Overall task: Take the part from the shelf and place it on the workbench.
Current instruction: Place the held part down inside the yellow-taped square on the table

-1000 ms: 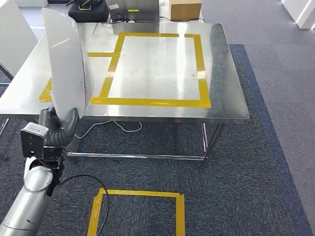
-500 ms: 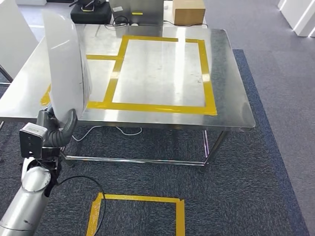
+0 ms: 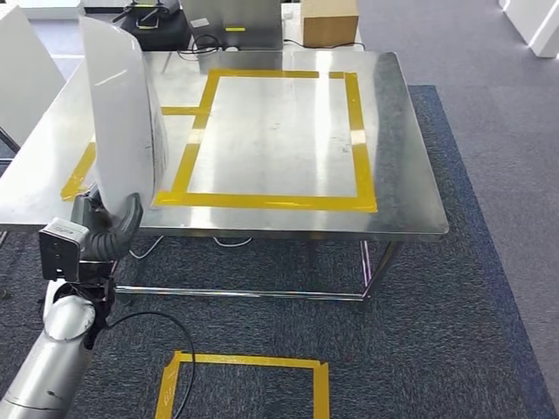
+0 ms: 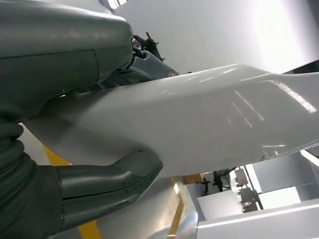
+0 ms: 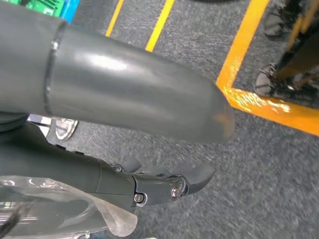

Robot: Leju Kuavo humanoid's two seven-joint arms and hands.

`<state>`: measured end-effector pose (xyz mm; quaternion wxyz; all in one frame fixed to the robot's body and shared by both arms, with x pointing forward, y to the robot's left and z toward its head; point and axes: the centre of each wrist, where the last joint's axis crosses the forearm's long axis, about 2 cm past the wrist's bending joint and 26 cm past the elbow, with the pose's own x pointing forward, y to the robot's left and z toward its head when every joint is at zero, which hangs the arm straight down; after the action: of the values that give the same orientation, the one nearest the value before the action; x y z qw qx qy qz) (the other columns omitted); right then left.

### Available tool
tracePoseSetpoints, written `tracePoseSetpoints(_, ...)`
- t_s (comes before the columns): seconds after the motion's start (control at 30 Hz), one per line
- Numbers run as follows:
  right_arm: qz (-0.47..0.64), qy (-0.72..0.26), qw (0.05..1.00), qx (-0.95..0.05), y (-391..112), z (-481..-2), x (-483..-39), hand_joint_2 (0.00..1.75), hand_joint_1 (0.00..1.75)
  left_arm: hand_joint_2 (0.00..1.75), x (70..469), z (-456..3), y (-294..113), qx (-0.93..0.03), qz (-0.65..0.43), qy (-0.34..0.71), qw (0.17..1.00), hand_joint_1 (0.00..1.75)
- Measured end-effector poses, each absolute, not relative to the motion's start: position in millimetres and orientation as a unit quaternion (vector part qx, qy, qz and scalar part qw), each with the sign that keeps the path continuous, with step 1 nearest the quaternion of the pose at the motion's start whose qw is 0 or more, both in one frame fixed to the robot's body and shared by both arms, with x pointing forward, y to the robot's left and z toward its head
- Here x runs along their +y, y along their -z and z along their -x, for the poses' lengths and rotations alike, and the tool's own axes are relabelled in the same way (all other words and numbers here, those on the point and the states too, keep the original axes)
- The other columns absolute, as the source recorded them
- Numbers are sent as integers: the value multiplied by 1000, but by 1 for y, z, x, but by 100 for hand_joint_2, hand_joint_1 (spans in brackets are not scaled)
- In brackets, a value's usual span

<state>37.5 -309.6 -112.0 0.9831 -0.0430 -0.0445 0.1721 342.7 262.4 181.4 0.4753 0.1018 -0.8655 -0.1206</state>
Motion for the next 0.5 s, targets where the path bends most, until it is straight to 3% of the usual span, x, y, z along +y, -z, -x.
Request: tracePoseSetpoints(0.5, 42, -172, 983, -46, 112, -39, -308, 0, 0, 175, 263, -342, -180, -865, -102, 121, 477, 175)
